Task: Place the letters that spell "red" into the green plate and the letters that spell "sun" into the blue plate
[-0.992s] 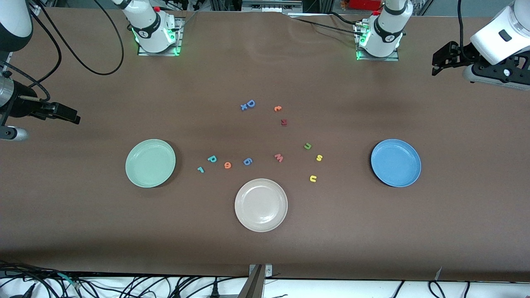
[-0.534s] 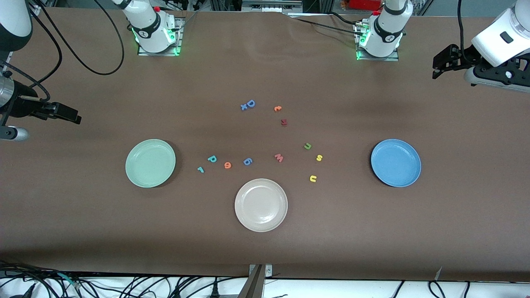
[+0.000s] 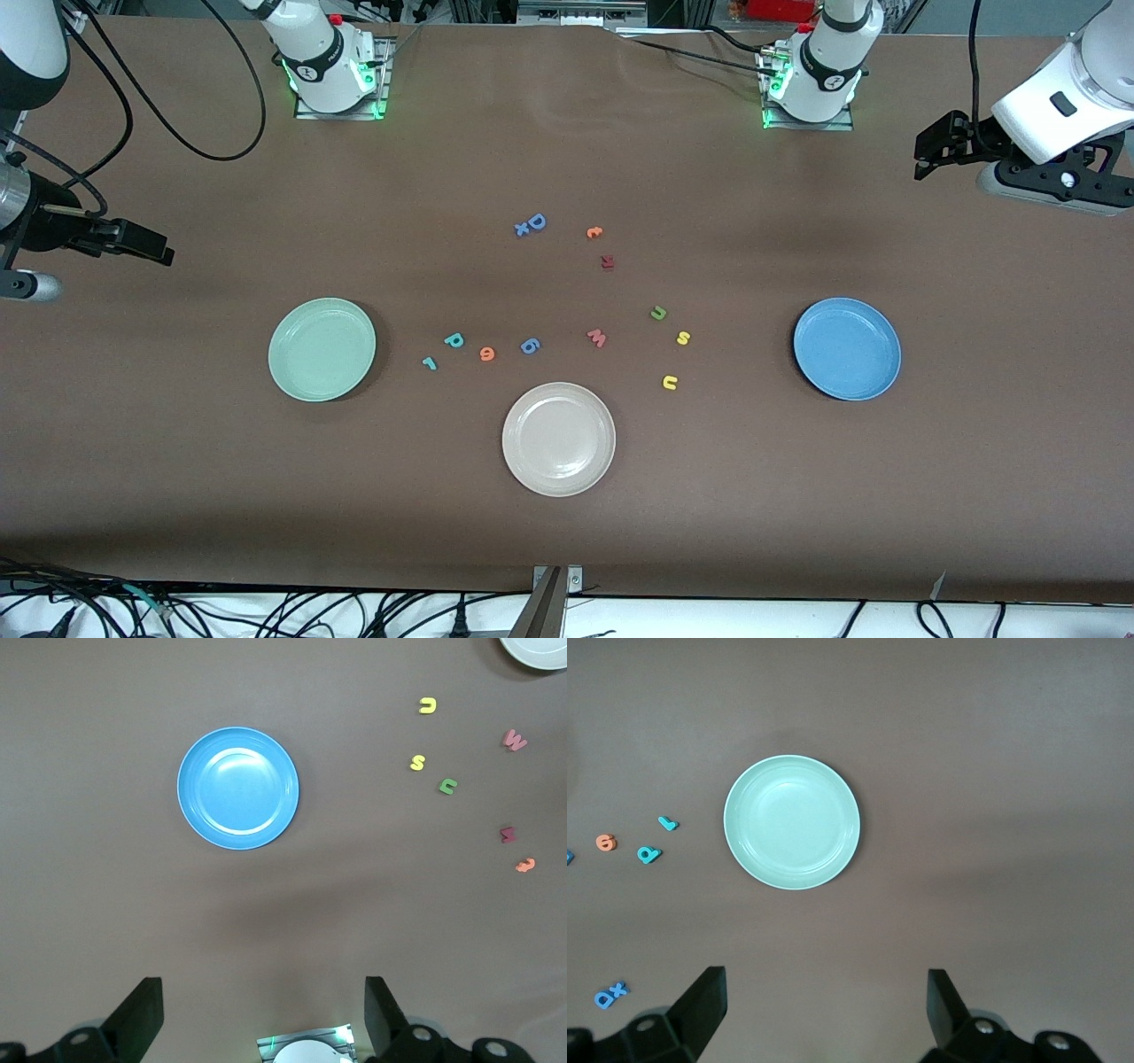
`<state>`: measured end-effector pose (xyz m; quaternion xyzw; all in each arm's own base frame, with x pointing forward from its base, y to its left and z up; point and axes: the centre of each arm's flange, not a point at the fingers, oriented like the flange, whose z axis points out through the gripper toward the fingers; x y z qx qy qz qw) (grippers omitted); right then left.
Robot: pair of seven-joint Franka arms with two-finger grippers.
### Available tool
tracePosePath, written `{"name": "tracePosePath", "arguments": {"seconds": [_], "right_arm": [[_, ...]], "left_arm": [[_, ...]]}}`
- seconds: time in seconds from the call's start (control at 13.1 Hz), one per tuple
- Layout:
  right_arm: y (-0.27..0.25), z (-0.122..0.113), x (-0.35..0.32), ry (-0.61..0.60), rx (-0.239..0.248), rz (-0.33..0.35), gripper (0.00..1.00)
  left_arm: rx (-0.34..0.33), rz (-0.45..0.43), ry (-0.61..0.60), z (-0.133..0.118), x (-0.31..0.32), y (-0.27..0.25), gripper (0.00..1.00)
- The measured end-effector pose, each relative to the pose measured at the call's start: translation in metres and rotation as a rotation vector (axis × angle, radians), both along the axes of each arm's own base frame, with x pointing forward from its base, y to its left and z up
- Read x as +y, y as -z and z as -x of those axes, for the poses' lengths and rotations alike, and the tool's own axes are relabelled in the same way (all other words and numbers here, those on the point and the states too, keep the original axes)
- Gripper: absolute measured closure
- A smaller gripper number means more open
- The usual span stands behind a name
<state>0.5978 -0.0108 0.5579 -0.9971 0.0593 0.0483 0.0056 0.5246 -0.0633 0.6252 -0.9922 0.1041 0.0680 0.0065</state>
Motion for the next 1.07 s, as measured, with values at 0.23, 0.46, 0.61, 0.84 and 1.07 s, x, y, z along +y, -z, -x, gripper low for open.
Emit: {"name": "tracePosePath", "arguments": {"seconds": [0.23, 0.46, 0.61, 0.84, 1.07], "right_arm": [[0.0, 0.0, 0.0, 0.0, 0.0, 0.0, 0.0], [0.0, 0.0, 0.0, 0.0, 0.0, 0.0, 0.0], [0.0, 0.0, 0.0, 0.0, 0.0, -0.001, 0.0], [0.0, 0.0, 0.0, 0.0, 0.0, -0.001, 0.0], [0.0, 0.0, 0.0, 0.0, 0.0, -0.001, 0.0]], "left_arm": [[0.001, 0.0, 0.0, 0.001, 0.0, -0.001, 0.0], [0.013, -0.001, 0.0, 0.001, 0.0, 0.003, 0.0], [0.026, -0.001, 0.0, -0.003, 0.001, 0.01, 0.0], [0.046, 0.0, 0.0, -0.008, 0.001, 0.02, 0.0], [0.056, 0.001, -0.001, -0.01, 0.001, 0.025, 0.0]]}}
